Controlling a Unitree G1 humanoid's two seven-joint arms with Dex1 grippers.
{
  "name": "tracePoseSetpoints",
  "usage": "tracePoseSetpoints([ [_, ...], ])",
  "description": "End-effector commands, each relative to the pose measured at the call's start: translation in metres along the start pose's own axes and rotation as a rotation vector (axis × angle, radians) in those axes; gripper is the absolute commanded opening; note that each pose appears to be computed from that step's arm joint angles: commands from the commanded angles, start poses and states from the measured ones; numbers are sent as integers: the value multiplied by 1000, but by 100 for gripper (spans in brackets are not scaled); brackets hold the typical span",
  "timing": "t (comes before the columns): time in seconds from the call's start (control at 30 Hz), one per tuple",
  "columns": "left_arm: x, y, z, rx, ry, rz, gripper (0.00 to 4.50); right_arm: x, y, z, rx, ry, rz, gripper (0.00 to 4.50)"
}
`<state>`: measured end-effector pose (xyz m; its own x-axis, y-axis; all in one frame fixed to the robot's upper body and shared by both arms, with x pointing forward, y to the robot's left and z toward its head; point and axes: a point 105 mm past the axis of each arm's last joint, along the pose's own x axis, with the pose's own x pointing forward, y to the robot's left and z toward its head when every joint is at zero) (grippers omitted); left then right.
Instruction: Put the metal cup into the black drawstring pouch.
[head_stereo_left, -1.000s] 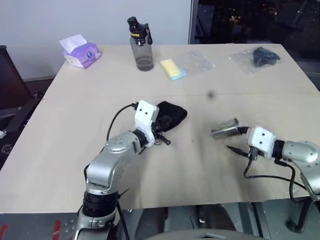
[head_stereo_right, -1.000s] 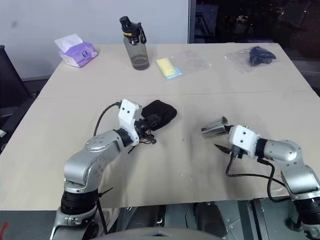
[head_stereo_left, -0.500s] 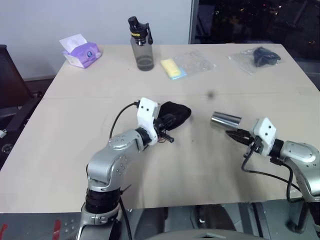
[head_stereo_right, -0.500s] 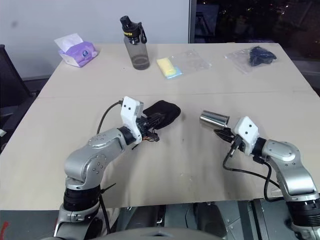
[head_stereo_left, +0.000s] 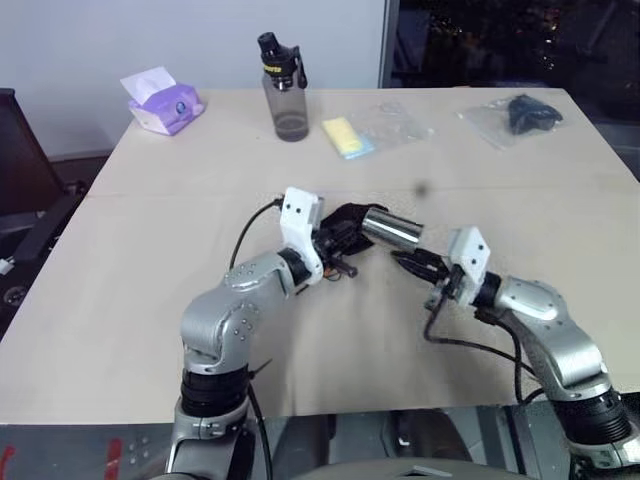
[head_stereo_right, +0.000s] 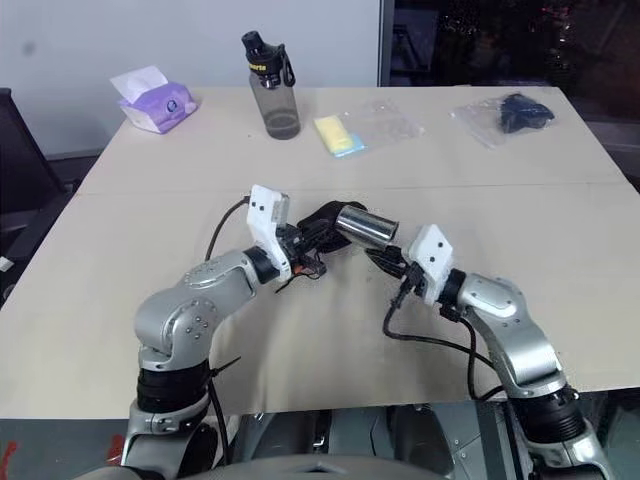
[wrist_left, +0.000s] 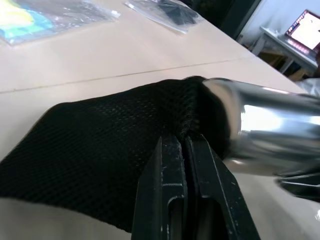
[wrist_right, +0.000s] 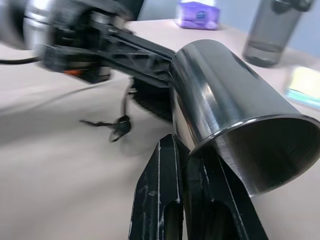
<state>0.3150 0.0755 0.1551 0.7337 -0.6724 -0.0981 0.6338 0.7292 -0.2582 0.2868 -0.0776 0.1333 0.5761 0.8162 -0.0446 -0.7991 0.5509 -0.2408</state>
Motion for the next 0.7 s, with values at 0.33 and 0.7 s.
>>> tracePoseSetpoints([
  [0.33, 1, -25, 5, -34, -31, -76, 0, 19, 17, -2, -108, 44, 43, 10],
  [0.7, 2, -42, -1, -54, -17, -152, 0, 49, 2, 30, 474, -190, -58, 10],
])
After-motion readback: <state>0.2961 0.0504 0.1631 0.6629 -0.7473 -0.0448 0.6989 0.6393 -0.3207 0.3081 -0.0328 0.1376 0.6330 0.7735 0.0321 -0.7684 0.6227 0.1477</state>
